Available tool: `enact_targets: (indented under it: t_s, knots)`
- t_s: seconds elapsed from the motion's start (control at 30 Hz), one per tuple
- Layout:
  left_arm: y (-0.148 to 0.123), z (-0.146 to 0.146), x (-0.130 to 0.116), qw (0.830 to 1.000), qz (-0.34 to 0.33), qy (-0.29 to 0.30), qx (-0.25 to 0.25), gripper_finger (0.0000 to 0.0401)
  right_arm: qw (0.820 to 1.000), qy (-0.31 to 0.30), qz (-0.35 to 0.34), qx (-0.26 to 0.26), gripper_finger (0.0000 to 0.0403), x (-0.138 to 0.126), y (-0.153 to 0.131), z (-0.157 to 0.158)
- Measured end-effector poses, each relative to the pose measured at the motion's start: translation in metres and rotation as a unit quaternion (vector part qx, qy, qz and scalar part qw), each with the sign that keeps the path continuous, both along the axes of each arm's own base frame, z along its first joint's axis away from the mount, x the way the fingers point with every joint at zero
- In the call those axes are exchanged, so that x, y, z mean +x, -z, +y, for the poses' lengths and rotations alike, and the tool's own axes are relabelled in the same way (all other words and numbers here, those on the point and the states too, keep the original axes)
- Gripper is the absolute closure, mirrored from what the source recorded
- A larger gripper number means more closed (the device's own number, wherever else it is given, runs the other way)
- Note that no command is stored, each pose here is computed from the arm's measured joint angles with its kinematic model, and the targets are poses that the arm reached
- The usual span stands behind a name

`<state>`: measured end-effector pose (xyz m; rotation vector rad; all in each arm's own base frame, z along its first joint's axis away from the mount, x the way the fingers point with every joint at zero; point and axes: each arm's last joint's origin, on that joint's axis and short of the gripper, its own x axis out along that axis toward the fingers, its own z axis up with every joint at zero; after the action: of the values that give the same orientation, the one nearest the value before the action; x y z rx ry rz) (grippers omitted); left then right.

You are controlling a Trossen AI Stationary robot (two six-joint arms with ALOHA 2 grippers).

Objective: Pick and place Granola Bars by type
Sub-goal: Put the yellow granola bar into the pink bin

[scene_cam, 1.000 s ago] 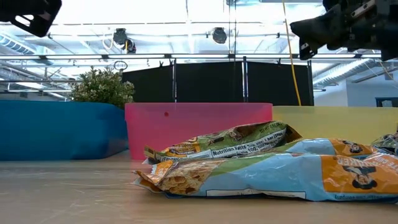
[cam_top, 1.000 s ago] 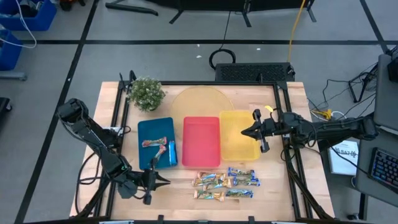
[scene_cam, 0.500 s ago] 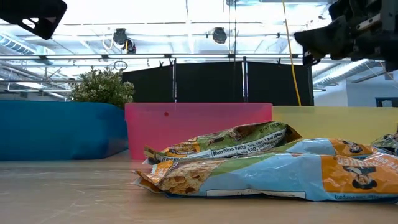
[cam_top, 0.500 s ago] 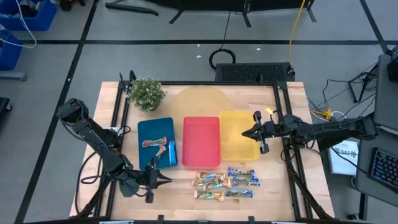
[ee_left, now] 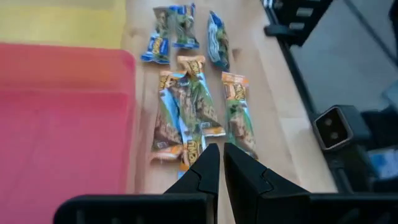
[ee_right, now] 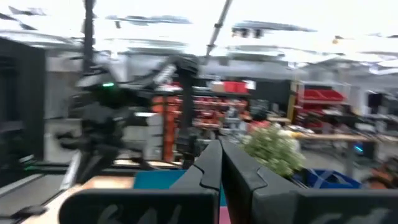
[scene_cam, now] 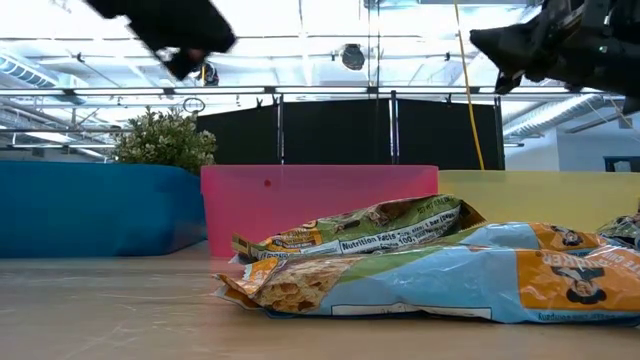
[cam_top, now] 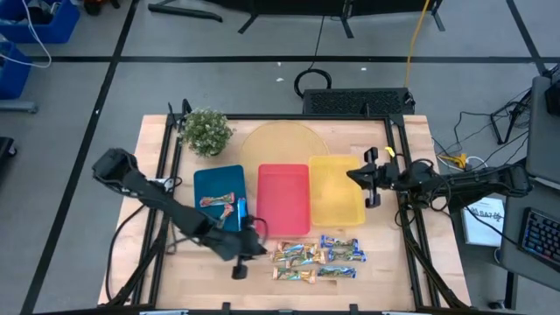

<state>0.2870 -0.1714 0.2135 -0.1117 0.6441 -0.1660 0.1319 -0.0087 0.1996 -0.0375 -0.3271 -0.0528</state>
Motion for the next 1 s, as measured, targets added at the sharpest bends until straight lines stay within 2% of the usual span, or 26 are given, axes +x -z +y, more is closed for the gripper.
enact_targets:
  t_s: [0.23, 0.4, 0.57, 0.73, 0.87, 1.0]
  knots:
    - [0.007, -0.026, 0.050, 0.998, 0.007, 0.056, 0.014, 0.0372, 1.000, 0.008, 0.025, 0.010, 0.0403, 0.001, 0.005, -0.001]
    - [0.021, -0.039, 0.069, 0.998, 0.022, 0.058, 0.007, 0.0328, 1.000, 0.007, 0.023, 0.010, 0.0403, 0.001, 0.004, -0.001]
    - [0.037, -0.042, 0.078, 0.996, 0.077, 0.041, -0.019, 0.0248, 1.000, 0.007, 0.024, 0.010, 0.0403, 0.001, 0.005, -0.001]
    - [0.060, -0.049, 0.080, 0.991, 0.117, 0.061, -0.035, 0.0183, 1.000, 0.007, 0.021, 0.010, 0.0403, 0.001, 0.004, -0.001]
    - [0.073, -0.054, 0.079, 0.991, 0.123, 0.053, -0.019, 0.0162, 1.000, 0.007, 0.020, 0.010, 0.0403, 0.001, 0.004, -0.001]
    - [0.081, -0.054, 0.080, 0.994, 0.107, 0.012, 0.024, 0.0160, 1.000, 0.008, 0.018, 0.007, 0.0403, 0.001, 0.004, -0.001]
